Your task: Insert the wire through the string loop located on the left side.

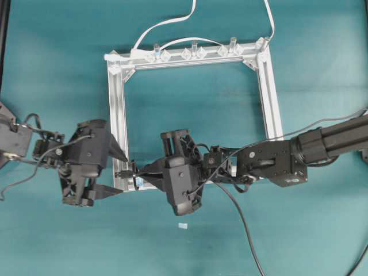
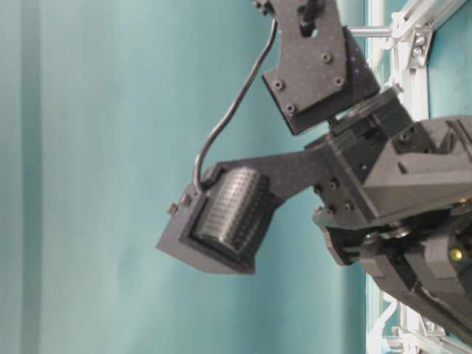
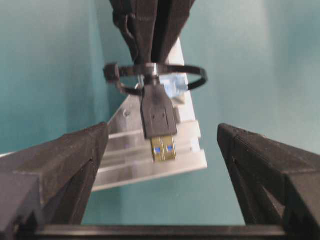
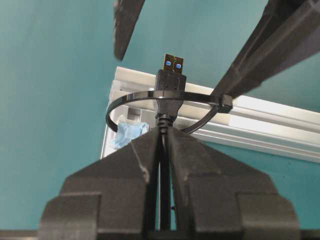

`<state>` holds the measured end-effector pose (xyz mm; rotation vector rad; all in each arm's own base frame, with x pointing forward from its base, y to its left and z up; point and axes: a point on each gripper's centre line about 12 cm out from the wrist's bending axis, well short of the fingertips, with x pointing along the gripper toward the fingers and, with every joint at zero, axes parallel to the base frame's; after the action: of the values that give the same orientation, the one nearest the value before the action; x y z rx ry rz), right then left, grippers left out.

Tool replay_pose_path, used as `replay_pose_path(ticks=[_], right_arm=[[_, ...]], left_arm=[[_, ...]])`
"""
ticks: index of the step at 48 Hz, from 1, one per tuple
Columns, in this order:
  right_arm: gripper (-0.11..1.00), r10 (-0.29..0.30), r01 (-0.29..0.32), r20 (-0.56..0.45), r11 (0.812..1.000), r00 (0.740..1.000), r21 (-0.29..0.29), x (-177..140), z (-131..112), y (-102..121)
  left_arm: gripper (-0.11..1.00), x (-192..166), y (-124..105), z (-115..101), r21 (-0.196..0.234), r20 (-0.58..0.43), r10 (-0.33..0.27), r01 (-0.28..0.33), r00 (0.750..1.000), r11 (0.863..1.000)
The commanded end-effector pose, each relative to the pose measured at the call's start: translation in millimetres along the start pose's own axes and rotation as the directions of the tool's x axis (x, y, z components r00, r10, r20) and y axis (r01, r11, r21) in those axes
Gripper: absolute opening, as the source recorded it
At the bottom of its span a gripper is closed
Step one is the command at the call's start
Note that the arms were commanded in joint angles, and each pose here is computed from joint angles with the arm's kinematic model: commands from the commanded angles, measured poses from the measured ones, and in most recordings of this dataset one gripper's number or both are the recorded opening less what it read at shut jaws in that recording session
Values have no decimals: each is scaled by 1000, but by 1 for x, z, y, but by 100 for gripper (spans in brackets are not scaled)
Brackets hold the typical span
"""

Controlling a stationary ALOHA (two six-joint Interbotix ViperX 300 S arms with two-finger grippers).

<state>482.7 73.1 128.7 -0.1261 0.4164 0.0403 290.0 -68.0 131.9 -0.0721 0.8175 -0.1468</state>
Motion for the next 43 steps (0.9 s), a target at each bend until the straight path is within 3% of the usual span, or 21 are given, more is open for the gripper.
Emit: replay_pose_path(ticks=[1, 16, 31, 36, 43], right_arm=[[7, -1, 1, 44, 1000, 999, 4, -2, 17, 0], [7, -1, 1, 44, 1000, 999, 4, -2, 17, 0], [7, -1, 1, 41, 1000, 999, 3, -2, 16, 0], [7, -1, 1, 39, 1000, 999, 5, -2, 15, 0], [7, -1, 0, 38, 1000, 999, 6, -3, 15, 0]], left_arm=[[90, 3, -3, 10, -3, 28, -7, 7, 1000, 1000], [90, 12, -2, -1, 6, -23, 0, 0, 1000, 1000], [86, 12, -2, 2, 8, -17, 0, 0, 1000, 1000], [67, 12, -3, 6, 6, -16, -1, 1, 1000, 1000], [23, 12, -4, 10, 5, -31, 0, 0, 1000, 1000]])
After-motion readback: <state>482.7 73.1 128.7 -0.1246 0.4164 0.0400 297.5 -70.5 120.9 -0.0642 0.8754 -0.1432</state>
